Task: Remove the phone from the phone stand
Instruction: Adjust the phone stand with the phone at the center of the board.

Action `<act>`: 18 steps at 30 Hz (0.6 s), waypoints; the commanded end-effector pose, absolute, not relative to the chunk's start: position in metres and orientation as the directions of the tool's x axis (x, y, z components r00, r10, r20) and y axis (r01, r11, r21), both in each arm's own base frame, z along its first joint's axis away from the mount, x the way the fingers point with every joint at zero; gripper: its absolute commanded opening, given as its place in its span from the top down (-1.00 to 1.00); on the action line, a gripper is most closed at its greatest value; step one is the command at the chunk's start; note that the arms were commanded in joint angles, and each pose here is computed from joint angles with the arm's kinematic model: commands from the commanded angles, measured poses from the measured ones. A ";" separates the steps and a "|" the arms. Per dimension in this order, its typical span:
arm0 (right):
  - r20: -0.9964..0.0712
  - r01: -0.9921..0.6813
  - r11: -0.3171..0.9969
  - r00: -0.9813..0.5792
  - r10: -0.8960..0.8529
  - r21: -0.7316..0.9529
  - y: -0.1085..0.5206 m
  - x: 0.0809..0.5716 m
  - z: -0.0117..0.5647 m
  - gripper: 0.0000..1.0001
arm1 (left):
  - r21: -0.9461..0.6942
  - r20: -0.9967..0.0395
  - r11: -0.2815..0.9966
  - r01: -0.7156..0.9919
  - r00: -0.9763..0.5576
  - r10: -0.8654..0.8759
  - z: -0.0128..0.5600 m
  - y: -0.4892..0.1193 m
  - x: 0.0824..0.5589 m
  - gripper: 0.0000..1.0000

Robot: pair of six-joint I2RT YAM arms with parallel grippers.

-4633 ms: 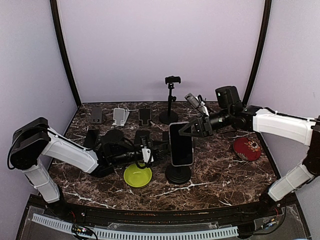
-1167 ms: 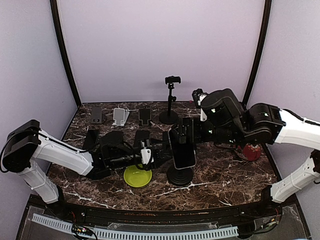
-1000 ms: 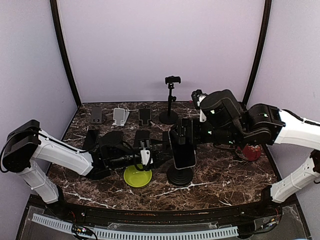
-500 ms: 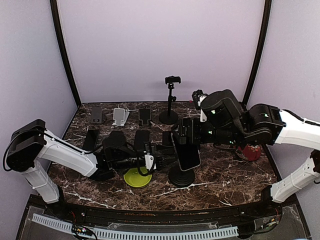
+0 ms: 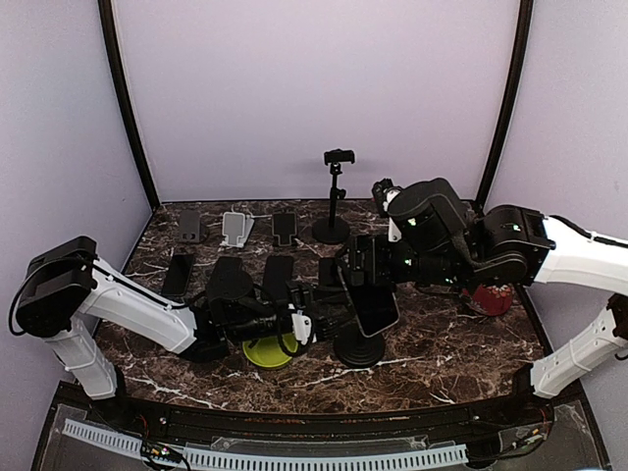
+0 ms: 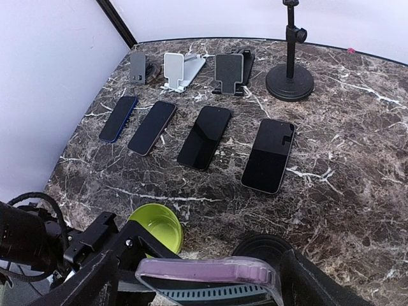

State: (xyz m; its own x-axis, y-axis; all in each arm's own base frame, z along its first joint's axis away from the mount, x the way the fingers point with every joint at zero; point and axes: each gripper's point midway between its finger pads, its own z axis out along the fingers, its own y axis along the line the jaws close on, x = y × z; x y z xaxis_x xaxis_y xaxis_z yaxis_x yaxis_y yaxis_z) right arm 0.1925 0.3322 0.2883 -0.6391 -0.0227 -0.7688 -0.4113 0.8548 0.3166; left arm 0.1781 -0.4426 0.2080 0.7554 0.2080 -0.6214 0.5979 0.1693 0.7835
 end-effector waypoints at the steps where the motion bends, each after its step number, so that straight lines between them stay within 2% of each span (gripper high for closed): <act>1: -0.767 -0.415 0.844 -0.642 -0.008 0.339 0.337 0.190 0.288 -0.75 | 0.812 -0.578 0.250 0.527 0.786 0.219 0.227 -0.445 0.184 0.12; 6: -0.760 -0.402 0.851 -0.649 -0.005 0.338 0.336 0.191 0.285 -0.71 | 0.837 -0.533 0.299 0.458 0.807 0.256 0.228 -0.444 0.187 0.15; 13: -0.758 -0.372 0.866 -0.652 0.014 0.336 0.330 0.193 0.284 -0.68 | 0.851 -0.507 0.314 0.422 0.816 0.278 0.226 -0.448 0.186 0.00; 18: -0.763 -0.353 0.874 -0.645 0.030 0.333 0.323 0.195 0.286 -0.70 | 0.856 -0.499 0.314 0.410 0.815 0.295 0.221 -0.449 0.183 -0.01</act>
